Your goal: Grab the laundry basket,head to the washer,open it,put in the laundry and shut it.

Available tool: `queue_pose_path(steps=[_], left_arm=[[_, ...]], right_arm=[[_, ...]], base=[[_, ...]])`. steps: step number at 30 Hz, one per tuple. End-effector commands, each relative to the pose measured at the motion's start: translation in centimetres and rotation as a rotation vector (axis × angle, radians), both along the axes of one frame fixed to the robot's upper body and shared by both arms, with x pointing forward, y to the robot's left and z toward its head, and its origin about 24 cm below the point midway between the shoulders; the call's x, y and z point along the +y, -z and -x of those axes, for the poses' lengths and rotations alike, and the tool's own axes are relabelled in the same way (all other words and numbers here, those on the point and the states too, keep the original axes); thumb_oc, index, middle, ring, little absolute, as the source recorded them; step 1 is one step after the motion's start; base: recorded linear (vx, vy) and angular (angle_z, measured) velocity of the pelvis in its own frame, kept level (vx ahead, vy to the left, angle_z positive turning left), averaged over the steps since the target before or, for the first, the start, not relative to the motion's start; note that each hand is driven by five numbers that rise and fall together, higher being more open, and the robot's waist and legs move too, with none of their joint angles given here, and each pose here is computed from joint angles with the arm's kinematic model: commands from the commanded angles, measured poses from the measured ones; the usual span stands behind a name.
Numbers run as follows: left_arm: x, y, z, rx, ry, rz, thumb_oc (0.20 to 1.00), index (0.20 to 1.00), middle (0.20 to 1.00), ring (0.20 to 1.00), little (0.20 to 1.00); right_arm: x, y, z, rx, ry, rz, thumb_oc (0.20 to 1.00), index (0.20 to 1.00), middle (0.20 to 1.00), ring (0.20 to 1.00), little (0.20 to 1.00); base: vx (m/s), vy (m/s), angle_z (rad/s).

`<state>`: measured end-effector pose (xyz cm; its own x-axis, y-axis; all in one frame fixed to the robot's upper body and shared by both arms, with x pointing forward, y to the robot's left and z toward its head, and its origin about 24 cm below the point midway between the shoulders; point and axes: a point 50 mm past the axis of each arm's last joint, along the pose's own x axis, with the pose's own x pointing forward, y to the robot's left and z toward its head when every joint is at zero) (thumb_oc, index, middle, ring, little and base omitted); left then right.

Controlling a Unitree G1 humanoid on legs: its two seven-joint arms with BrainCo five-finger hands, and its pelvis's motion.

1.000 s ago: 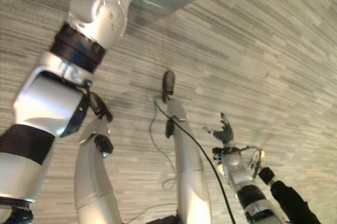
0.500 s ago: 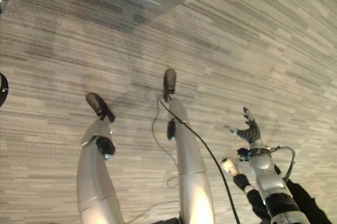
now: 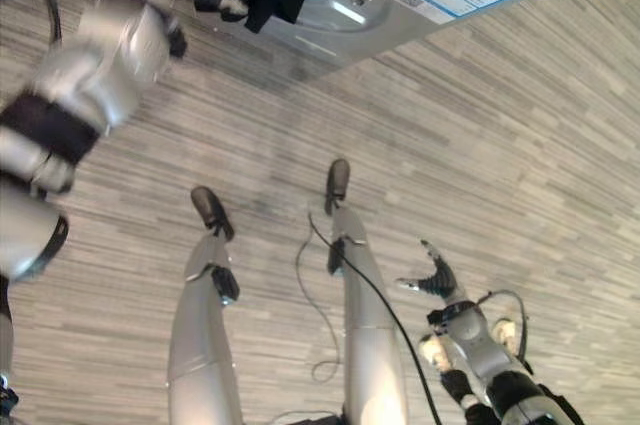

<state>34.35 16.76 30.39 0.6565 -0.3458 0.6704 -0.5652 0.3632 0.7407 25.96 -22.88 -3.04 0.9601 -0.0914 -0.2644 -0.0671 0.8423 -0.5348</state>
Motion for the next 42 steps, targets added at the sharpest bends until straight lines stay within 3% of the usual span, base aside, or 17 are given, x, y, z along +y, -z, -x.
queue_pose_path(steps=[1,2,3,7,11,16,24,42], left_arm=[[-1.4,3.8,0.7,0.119,0.173,0.108,1.000,1.000,1.000,1.000,1.000],[-1.2,4.0,0.8,0.123,0.170,0.113,1.000,1.000,1.000,1.000,1.000],[-1.5,9.2,1.9,0.369,0.271,0.240,1.000,1.000,1.000,1.000,1.000],[-1.4,14.0,2.8,0.575,0.285,0.324,1.000,1.000,1.000,1.000,1.000],[-1.8,17.7,2.7,0.715,0.202,0.305,1.000,1.000,1.000,1.000,1.000],[0.8,19.6,5.1,0.793,0.174,0.334,1.000,1.000,1.000,1.000,1.000],[0.1,19.9,6.2,0.838,0.273,0.463,1.000,1.000,1.000,1.000,1.000],[-3.8,20.0,6.0,0.890,0.420,0.505,1.000,1.000,1.000,1.000,1.000]], right_arm=[[-1.1,0.6,1.0,0.025,0.046,0.043,1.000,1.000,1.000,1.000,1.000],[-1.1,0.6,1.1,0.029,0.042,0.050,1.000,1.000,1.000,1.000,1.000],[-0.5,0.8,0.6,0.042,0.056,0.016,1.000,1.000,1.000,1.000,1.000],[0.1,1.1,-0.2,0.072,0.077,-0.008,1.000,1.000,1.000,1.000,1.000],[-0.5,-1.1,-3.9,0.031,0.139,-0.016,1.000,1.000,1.000,1.000,1.000],[-5.3,-8.7,-8.9,-0.129,0.293,0.031,1.000,1.000,1.000,1.000,1.000],[-14.2,-17.6,-8.9,-0.298,0.685,-0.234,1.000,1.000,1.000,1.000,1.000],[-14.0,-22.4,-10.2,-0.561,0.746,-0.835,1.000,1.000,1.000,1.000,1.000]], base=[[0.00,0.008,0.10],[0.00,0.030,0.23],[-0.01,0.026,0.26],[0.00,0.015,0.25],[-0.01,-0.001,0.15],[-0.02,0.024,0.16],[0.00,0.020,0.33],[0.01,0.035,0.10]])
